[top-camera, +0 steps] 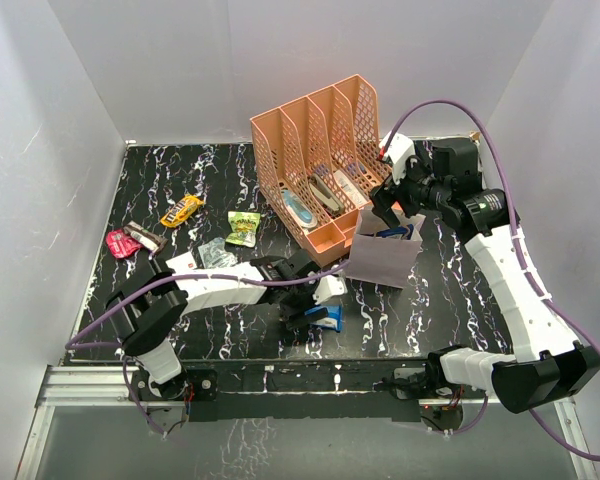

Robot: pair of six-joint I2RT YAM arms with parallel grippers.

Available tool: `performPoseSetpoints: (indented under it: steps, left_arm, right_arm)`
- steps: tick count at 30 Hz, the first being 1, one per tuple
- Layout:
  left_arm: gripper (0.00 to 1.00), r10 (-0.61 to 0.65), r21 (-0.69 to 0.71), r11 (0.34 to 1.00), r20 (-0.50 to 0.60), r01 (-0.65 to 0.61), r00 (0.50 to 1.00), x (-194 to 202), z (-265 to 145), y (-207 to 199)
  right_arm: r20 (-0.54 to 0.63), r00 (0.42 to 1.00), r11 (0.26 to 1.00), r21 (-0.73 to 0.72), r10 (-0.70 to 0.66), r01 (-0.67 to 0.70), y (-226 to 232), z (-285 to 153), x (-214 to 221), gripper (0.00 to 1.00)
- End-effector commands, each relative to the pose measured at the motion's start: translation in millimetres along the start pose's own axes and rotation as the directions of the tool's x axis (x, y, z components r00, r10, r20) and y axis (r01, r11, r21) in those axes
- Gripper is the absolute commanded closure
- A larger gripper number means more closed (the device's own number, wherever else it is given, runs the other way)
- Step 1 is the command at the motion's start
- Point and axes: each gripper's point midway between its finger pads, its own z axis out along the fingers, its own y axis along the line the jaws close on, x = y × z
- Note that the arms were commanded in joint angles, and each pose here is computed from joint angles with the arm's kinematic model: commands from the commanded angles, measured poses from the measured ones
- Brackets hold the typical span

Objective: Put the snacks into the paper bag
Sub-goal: Pick up the snack from the center of the board.

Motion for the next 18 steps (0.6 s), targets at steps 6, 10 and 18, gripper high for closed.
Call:
performPoseSetpoints:
  steps: [6,10,18]
  left_arm:
    - [0.27,0.098,0.047,0.994,-0.036,-0.096,0.995,10.3,3.0,-4.4]
    - [0.26,0.110,0.064,0.992,-0.049,-0.107,0.993,7.3,6.9,-4.2]
    - [0.39,0.094,0.110,0.990,-0.093,-0.083,0.991,5.2,13.0,-8.3]
  right_arm:
    - [0.082,0.996,0.999,0.028,-0.034,0.032,-5.1,-9.3,-21.8,0.13]
    - [0.083,0.996,0.999,0.019,-0.033,0.032,-4.0,-8.1,-21.8,0.13]
    - [0.080,0.996,0.999,0.009,-0.032,0.031,-2.4,-5.9,-20.0,0.13]
